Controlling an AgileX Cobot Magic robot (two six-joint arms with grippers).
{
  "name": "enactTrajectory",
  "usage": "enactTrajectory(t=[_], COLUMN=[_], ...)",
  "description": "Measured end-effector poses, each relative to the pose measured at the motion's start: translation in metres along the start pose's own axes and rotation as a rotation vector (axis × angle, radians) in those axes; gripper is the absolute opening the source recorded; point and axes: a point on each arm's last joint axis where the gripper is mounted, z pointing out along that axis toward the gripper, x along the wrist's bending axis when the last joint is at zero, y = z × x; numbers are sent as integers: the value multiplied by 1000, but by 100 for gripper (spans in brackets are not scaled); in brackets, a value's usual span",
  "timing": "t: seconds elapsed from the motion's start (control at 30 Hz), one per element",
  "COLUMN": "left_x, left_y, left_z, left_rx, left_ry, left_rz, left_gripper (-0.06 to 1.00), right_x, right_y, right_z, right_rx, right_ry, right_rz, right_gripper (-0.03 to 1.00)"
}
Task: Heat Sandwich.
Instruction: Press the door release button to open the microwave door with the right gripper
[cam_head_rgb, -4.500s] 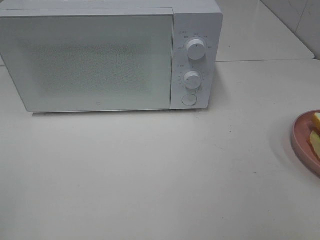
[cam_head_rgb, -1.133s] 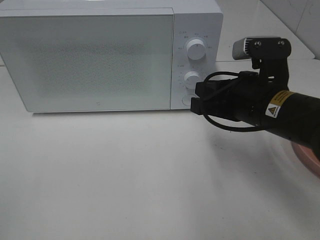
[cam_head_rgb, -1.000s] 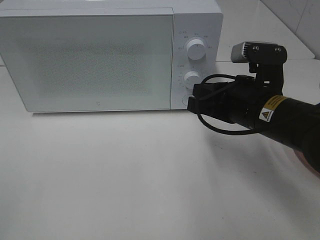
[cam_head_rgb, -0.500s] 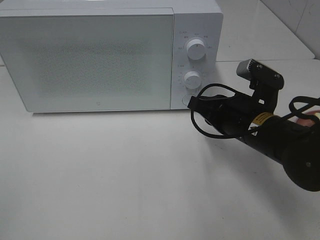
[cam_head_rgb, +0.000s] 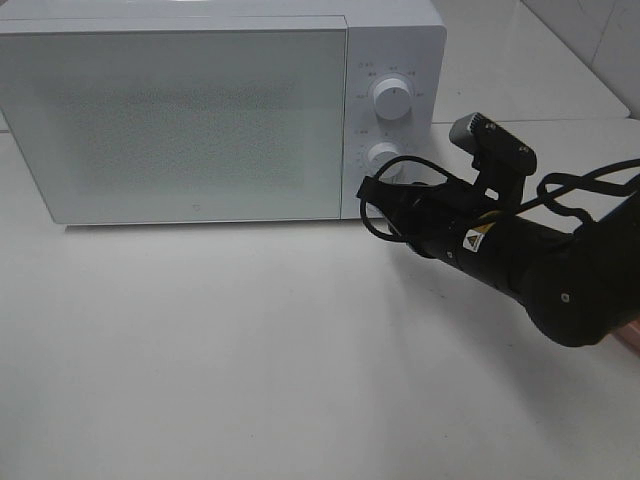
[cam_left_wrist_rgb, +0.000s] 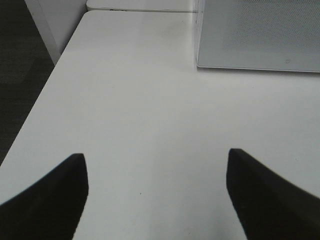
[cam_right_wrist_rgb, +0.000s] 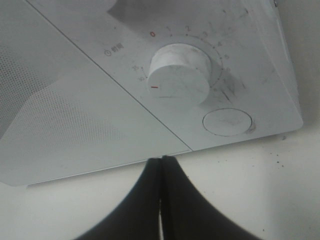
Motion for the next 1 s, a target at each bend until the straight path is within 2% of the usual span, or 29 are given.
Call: enactTrajectory(t=[0.17, 0.37, 1.0], left_x=[0, 0, 0], left_y=[0, 0, 0], left_z=[0, 0, 0], left_rx=[0, 0, 0], left_ry=[0, 0, 0], left_rz=[0, 0, 0], left_gripper=[73, 73, 73], right_x=[3, 4, -16], right_y=[2, 2, -12], right_z=[10, 17, 48], right_rx=[48, 57, 73], right_ry=[-31, -39, -88], right_rz=[4, 9, 42], right_gripper=[1, 1, 1])
